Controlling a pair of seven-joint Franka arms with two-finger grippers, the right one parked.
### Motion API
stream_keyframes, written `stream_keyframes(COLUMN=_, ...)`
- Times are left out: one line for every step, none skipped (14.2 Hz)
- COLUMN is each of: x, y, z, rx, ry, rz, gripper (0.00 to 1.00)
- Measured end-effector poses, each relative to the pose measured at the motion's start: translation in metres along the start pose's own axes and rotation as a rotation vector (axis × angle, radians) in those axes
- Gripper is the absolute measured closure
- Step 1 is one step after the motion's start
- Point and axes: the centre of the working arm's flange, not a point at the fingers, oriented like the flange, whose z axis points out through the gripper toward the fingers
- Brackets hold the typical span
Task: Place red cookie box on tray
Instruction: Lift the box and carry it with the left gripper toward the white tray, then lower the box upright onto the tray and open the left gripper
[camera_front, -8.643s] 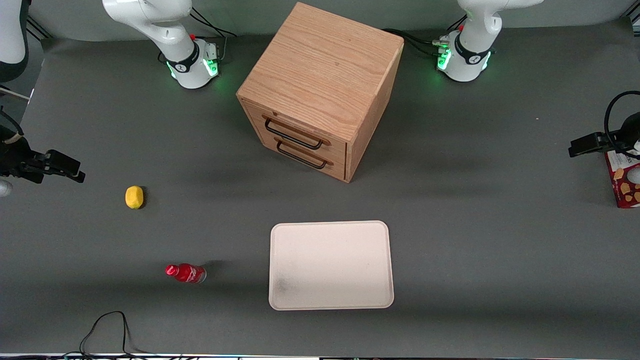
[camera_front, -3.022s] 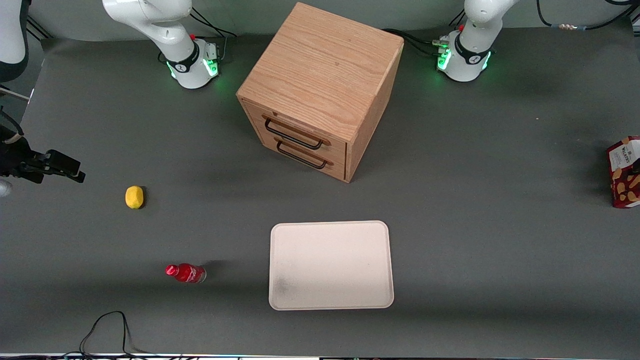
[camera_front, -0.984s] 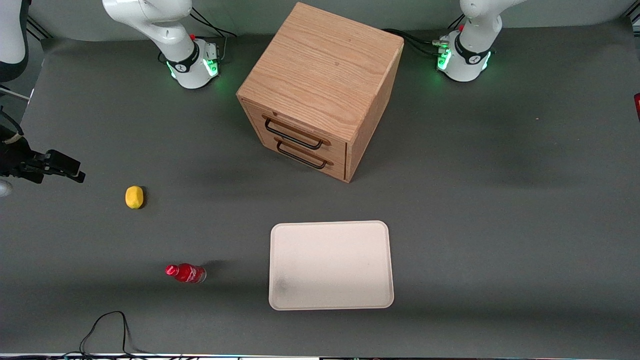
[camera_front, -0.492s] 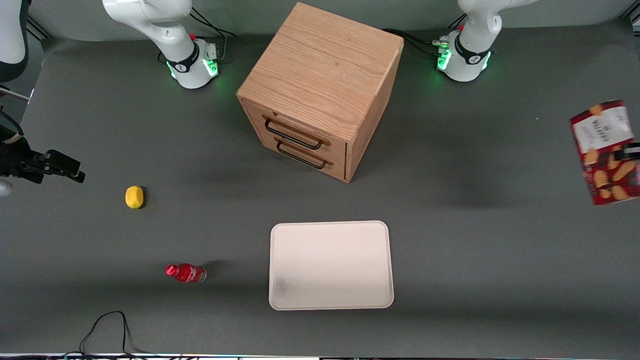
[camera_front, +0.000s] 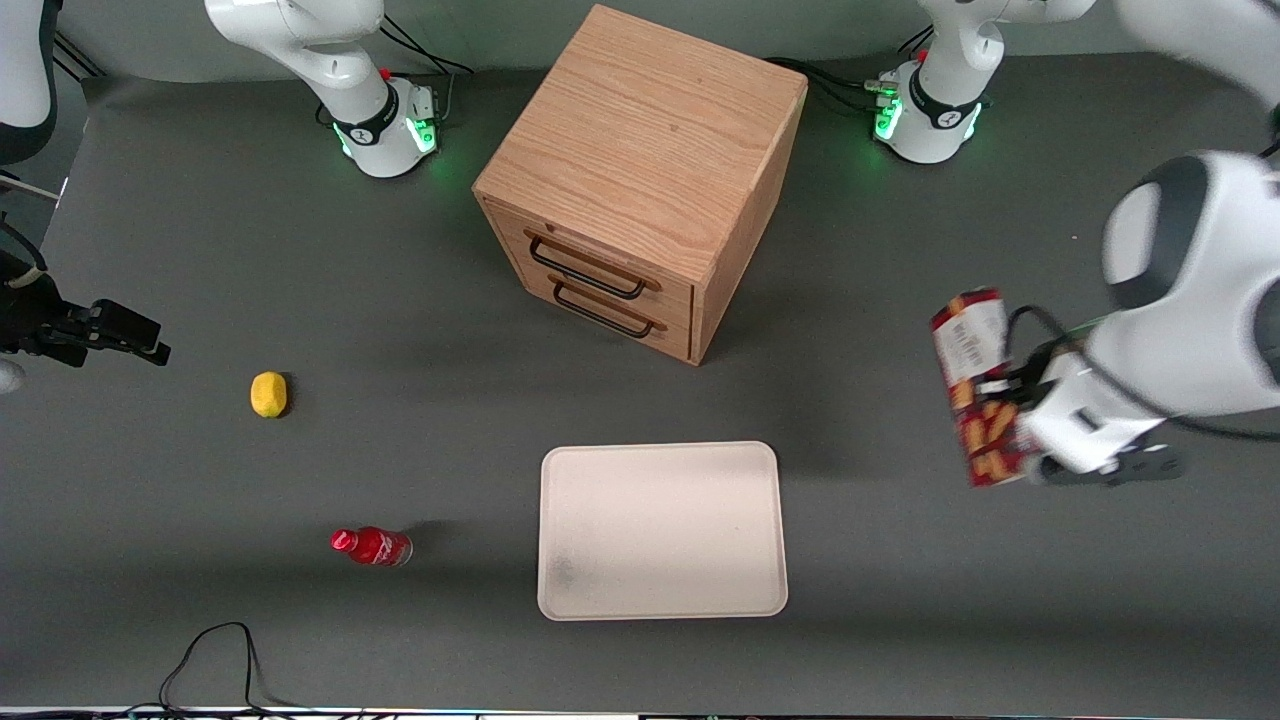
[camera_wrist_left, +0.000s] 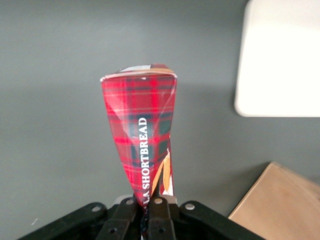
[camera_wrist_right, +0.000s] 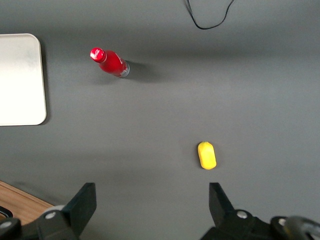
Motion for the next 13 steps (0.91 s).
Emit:
stream_keyframes(x=0.011, y=0.028, z=0.012, rx=-0.022, ry=0.03, rz=0.005, gripper=0.96)
stream_keyframes(x=0.02, y=0.052, z=0.026, rx=-0.049, ry=0.056, rz=0.0, gripper=0.96)
stream_keyframes(x=0.03, y=0.071, z=0.039, rx=-0.078, ry=0.08, rz=-0.007, gripper=0.96)
stream_keyframes(x=0.04, y=0.084, z=0.056, rx=-0.103, ry=0.1, rz=-0.011, gripper=0.96)
stream_keyframes(x=0.049, y=0.091, z=0.073, rx=-0.119, ry=0.111, rz=-0.013, gripper=0.96)
stream_keyframes(x=0.058, y=0.095, z=0.091, rx=-0.129, ry=0.117, rz=-0.014, gripper=0.96)
stream_keyframes(x=0.065, y=0.099, z=0.107, rx=-0.138, ry=0.123, rz=-0.014, gripper=0.96)
stream_keyframes(x=0.07, y=0.104, z=0.123, rx=-0.147, ry=0.127, rz=-0.013, gripper=0.96)
stream_keyframes(x=0.074, y=0.112, z=0.139, rx=-0.156, ry=0.132, rz=-0.007, gripper=0.96)
stream_keyframes(x=0.075, y=0.123, z=0.152, rx=-0.166, ry=0.143, rz=-0.001, gripper=0.96)
stream_keyframes(x=0.076, y=0.135, z=0.163, rx=-0.177, ry=0.156, rz=0.001, gripper=0.96)
stream_keyframes(x=0.077, y=0.144, z=0.172, rx=-0.184, ry=0.167, rz=0.003, gripper=0.96)
stream_keyframes(x=0.078, y=0.15, z=0.181, rx=-0.191, ry=0.175, rz=0.003, gripper=0.96)
